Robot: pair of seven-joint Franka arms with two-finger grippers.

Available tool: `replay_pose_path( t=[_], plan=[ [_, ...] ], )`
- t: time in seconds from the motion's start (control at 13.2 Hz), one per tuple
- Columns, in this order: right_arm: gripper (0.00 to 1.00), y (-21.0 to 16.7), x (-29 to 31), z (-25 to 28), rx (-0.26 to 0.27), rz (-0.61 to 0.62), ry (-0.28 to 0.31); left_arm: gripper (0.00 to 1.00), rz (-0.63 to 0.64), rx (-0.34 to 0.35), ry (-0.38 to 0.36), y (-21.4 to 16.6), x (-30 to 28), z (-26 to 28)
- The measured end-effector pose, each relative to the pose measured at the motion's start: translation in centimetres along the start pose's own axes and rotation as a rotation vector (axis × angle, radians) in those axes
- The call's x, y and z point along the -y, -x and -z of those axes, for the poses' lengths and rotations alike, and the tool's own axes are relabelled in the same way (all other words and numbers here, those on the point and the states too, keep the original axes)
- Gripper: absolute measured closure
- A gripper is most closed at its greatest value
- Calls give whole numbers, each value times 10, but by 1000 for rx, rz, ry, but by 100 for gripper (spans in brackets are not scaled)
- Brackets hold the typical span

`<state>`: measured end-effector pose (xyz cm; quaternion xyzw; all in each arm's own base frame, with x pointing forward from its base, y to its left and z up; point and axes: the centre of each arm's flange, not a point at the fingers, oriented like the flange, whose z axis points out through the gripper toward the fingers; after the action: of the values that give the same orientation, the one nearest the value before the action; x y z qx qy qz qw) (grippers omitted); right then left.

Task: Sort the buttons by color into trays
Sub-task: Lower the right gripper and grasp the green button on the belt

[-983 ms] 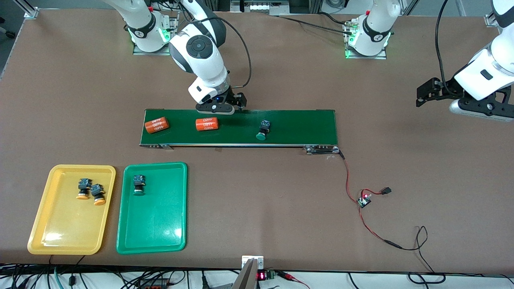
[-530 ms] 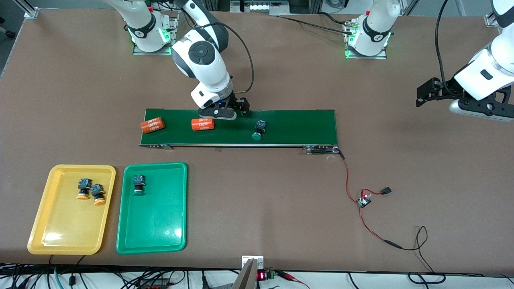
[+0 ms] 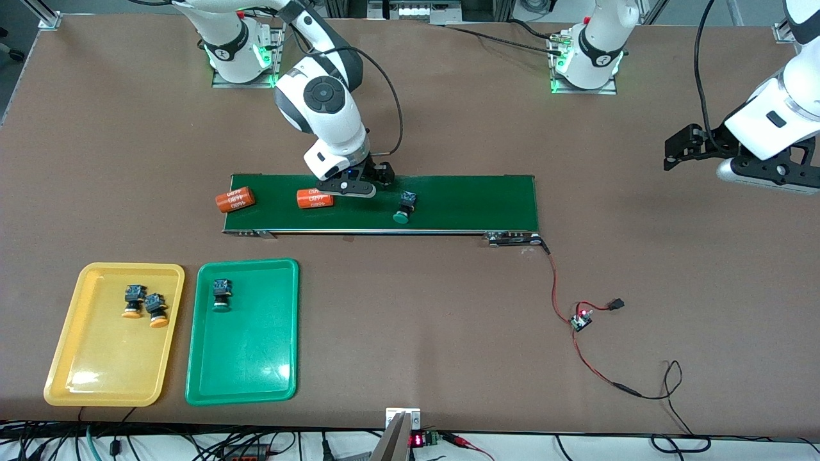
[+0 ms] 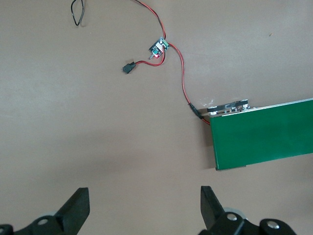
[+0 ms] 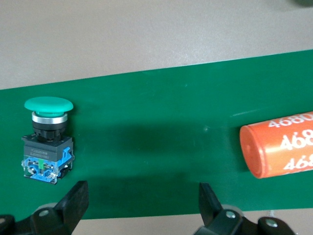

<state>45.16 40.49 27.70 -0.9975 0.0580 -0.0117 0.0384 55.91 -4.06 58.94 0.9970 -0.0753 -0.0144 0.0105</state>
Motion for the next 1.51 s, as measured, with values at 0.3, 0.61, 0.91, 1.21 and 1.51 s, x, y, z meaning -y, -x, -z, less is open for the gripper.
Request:
replay_pose_path(
  t=[0.3,0.61,0.91,1.21,1.51],
  plan=[
    [0,-3,-2,0,-2,-21,1,0,0,0,0,0,0,0],
    [0,-15,0,10,-22,-137,-17,0,0,0,0,0,0,0],
    [0,-33,-1,24,-45,-199,-42,0,0,0,0,0,0,0],
    [0,-50,-3,13,-39,-227,-46,0,0,0,0,0,0,0],
    [0,-52,3,-10,-14,-225,-35,0,0,0,0,0,0,0]
  ],
)
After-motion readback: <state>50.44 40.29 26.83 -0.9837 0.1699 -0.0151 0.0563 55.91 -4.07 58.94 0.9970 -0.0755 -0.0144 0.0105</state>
